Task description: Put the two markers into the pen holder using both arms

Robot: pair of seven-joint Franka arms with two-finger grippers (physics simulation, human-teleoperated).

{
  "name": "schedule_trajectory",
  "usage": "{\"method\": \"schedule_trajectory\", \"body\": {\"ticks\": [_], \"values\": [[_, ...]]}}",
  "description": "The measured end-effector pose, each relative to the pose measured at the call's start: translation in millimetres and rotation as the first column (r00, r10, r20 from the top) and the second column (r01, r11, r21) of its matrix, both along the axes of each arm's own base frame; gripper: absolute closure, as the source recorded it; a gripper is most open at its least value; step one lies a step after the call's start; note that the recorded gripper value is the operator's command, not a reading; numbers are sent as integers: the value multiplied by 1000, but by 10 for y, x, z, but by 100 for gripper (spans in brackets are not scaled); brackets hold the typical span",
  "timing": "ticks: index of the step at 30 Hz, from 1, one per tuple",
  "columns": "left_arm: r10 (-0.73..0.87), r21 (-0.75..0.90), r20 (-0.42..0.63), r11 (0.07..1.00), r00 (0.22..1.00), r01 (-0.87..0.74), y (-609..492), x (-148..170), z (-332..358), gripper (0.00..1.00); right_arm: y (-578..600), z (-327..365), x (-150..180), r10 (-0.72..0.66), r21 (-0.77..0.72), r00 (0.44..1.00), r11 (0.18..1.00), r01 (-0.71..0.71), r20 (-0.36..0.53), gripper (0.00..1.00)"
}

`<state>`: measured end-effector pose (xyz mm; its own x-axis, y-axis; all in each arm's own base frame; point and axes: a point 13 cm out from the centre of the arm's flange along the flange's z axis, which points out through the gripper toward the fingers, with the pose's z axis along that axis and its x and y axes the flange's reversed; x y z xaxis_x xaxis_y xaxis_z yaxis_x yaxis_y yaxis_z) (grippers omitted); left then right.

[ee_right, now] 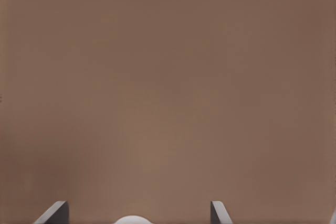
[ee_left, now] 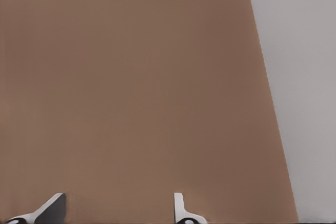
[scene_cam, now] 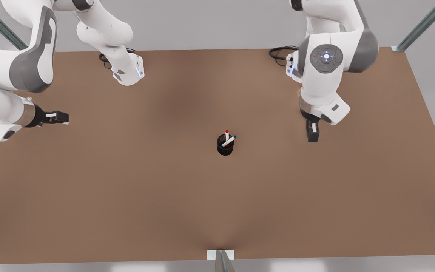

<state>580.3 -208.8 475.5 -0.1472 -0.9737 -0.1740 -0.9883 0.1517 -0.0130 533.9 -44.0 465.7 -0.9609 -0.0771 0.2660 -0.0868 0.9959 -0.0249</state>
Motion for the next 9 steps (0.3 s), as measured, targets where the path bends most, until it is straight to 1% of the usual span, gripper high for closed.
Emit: {"method": "schedule_trajectory", "body": {"ticks": [1,2,3,6,9], "values": [[-140,-75,-82,988,987,134,-192,88,-86,0,-6,15,-1,-1,-2,1000,1000,1,4,0],[-286,-158,-158,952,945,262,-275,40,-191,0,-11,24,0,-3,-4,1000,1000,3,6,0],[-383,-212,-213,916,899,340,-130,-111,-273,0,-17,29,1,-4,-5,1000,1000,4,8,0],[-555,-255,-287,830,781,496,386,-298,-369,0,-26,44,3,-7,-9,1000,1000,7,13,0],[-688,-290,-316,726,654,623,570,-374,-348,0,-27,62,2,-9,-11,1000,1000,9,18,0]]}}
